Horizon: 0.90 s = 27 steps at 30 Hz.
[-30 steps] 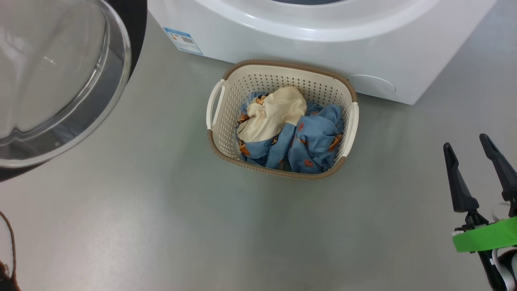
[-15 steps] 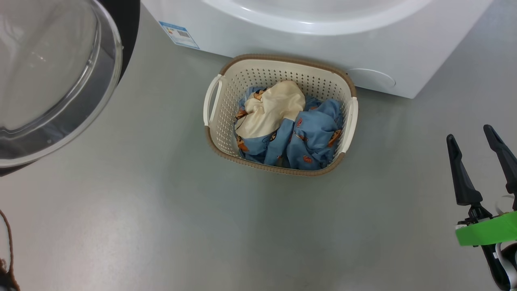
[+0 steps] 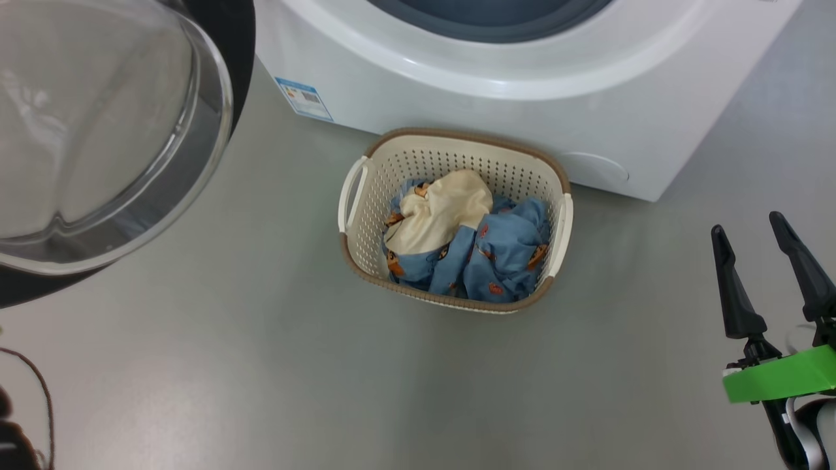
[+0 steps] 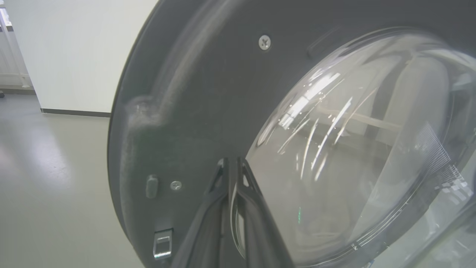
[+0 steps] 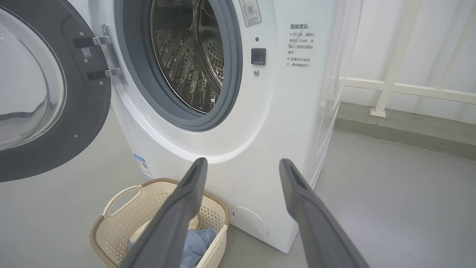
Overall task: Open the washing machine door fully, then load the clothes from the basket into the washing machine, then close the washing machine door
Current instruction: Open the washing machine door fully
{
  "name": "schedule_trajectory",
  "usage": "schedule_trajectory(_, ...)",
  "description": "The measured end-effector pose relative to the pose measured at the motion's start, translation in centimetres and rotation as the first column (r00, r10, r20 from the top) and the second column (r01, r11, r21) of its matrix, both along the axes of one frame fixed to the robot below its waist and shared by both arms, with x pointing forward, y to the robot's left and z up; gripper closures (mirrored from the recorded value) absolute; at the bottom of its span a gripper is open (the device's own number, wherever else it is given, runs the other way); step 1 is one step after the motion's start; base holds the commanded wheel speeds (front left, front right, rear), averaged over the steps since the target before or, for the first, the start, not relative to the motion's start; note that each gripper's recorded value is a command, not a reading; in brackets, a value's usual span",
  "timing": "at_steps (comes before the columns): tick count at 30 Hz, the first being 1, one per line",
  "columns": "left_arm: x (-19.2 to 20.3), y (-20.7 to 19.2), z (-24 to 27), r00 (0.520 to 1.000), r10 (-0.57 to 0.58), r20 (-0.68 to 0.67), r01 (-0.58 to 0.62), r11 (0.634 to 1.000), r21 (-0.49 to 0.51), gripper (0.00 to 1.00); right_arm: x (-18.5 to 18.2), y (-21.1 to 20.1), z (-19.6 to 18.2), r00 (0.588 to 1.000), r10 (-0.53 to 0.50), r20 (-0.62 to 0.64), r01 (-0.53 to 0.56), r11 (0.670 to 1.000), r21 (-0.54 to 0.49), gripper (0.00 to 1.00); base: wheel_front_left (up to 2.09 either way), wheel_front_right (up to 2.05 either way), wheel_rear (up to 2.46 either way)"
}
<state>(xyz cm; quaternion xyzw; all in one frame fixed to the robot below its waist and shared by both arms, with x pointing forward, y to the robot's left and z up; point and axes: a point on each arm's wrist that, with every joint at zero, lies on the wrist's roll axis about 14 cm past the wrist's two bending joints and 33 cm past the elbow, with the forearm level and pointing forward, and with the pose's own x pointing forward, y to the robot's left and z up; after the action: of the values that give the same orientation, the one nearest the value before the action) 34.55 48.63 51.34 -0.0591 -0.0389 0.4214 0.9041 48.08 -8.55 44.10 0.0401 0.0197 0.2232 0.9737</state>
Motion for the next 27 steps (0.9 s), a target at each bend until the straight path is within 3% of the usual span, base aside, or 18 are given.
schedule_trajectory(7,-1.1,-3.5,0.5,0.995,-0.094,0.016,0.094,0.995,0.040,1.00,-1.4,0.1,1.4,1.000,-0.002,0.015,0.002,1.000,0.005,0.00,0.00,0.00,0.00)
schedule_trajectory(10,-1.4,-5.1,0.8,0.989,-0.147,0.009,0.147,0.987,0.066,0.55,-1.7,0.3,2.4,0.999,-0.009,0.032,0.009,1.000,0.018,0.00,0.00,0.00,0.00)
schedule_trajectory(12,-1.7,-6.2,0.6,0.984,-0.180,0.005,0.179,0.981,0.072,0.00,-2.2,0.2,2.7,0.999,-0.015,0.034,0.015,1.000,0.022,0.00,0.00,0.00,0.00)
schedule_trajectory(19,-1.9,-9.4,0.5,0.963,-0.269,0.018,0.267,0.961,0.076,0.00,-3.4,-1.5,3.6,0.997,-0.070,0.044,0.069,0.997,0.026,0.00,0.00,0.00,0.00)
schedule_trajectory(27,0.9,-15.8,-1.1,0.890,-0.456,0.016,0.455,0.890,0.039,0.00,-5.2,-4.7,4.3,0.985,-0.168,0.048,0.167,0.986,0.027,0.00,0.00,0.00,0.00)
